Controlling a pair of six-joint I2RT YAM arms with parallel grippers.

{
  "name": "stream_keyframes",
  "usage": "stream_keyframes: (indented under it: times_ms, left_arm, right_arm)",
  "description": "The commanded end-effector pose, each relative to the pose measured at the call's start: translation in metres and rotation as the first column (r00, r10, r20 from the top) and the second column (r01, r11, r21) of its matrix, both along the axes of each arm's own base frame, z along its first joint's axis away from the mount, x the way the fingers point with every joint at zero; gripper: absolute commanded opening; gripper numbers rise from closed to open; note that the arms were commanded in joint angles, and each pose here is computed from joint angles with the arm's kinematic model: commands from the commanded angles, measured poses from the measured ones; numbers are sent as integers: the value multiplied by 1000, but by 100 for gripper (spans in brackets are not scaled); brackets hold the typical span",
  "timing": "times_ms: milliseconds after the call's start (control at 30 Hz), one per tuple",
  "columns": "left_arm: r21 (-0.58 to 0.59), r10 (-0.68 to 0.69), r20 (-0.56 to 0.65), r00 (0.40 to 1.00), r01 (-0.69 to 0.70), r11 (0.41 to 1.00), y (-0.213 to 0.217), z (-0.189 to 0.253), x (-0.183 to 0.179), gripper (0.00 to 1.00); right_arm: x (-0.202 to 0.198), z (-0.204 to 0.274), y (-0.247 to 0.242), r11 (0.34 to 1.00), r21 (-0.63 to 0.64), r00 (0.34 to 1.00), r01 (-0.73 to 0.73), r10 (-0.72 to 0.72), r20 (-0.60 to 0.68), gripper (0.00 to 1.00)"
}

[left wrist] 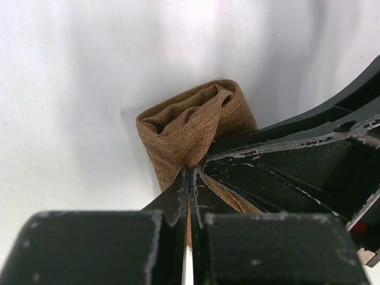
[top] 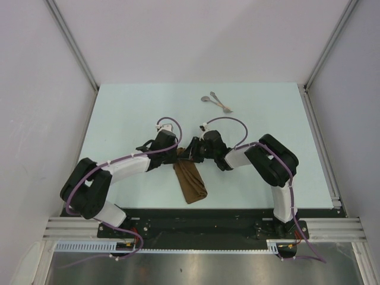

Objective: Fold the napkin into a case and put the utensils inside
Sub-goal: Stuff the top corner of the smaller-rectangle-folded napkin into the folded napkin.

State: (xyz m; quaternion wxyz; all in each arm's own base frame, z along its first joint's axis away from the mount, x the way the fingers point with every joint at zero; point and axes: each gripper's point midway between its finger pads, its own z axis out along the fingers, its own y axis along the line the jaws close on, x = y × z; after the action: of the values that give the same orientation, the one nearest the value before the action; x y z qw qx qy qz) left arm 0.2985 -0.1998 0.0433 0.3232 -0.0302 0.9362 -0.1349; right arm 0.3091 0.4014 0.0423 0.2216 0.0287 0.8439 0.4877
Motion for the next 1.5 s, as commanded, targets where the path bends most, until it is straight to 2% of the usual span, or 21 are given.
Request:
stream_keyframes:
  times_ms: [0, 33, 67, 100, 333, 500, 700, 800, 900, 967, 1000, 1067, 1167, 1300, 1333, 1467]
  left_arm:
    - [-69, 2, 33, 999, 0, 998, -9, 23, 5, 0]
    - [-70, 1, 34, 999, 1, 998, -9, 23, 5, 0]
    - [-74, 1, 36, 999, 1, 997, -9, 25, 5, 0]
    - [-76, -1, 35, 999, 3, 997, -10, 25, 4, 0]
    - [-77, -7, 39, 999, 10, 997, -10, 25, 5, 0]
    - [-87, -16, 29, 999, 19, 996, -13, 21, 3, 0]
    - [-101, -13, 9, 1000, 13, 995, -16, 14, 3, 0]
    - [-89, 6, 3, 1000, -5, 996, -14, 11, 4, 0]
    - [-81, 43, -12, 999, -44, 996, -9, 7, 7, 0]
    - [-75, 62, -28, 998, -64, 995, -4, 4, 7, 0]
    - [-72, 77, -27, 997, -79, 994, 1, 5, 9, 0]
    - [-66, 91, -29, 995, -93, 993, 6, 5, 10, 0]
    - [-73, 95, -18, 995, -96, 993, 9, 8, 12, 0]
    - [-89, 76, -17, 997, -77, 993, 5, 15, 14, 0]
    - [-100, 63, -25, 998, -65, 993, 3, 16, 12, 1]
    - [-112, 40, -12, 999, -41, 993, 2, 26, 7, 24]
  right_arm:
    - [-1, 17, 0, 999, 12, 999, -33, 33, 31, 28]
    - [0, 12, 1, 999, 6, 999, -33, 33, 24, 26]
    - [1, 11, 2, 999, 14, 999, -32, 31, 28, 19]
    - [0, 10, 2, 999, 17, 999, -29, 29, 24, 16]
    - [11, 8, 4, 1000, 10, 998, -20, 19, 66, 0]
    - [21, 10, 15, 999, 32, 998, -20, 18, 64, 0]
    - [23, 13, 44, 990, 142, 1000, -16, 15, 10, 0]
    - [20, 8, 47, 985, 172, 1000, 21, -20, -4, 0]
    - [15, 14, 42, 983, 184, 1000, -1, 2, -3, 0]
    - [7, 21, 31, 988, 155, 1000, -7, 9, -16, 1]
    - [9, 22, 25, 994, 102, 999, -30, 28, 20, 1]
    - [2, 25, 14, 998, 11, 998, -58, 58, -6, 5]
    - [-4, 24, -5, 996, -48, 997, -75, 75, 7, 11]
    - [-7, 27, -18, 993, -73, 996, -91, 92, 3, 13]
    - [-8, 26, -20, 991, -87, 995, -99, 100, 10, 13]
    - [-12, 24, -36, 986, -134, 994, -99, 103, 23, 13]
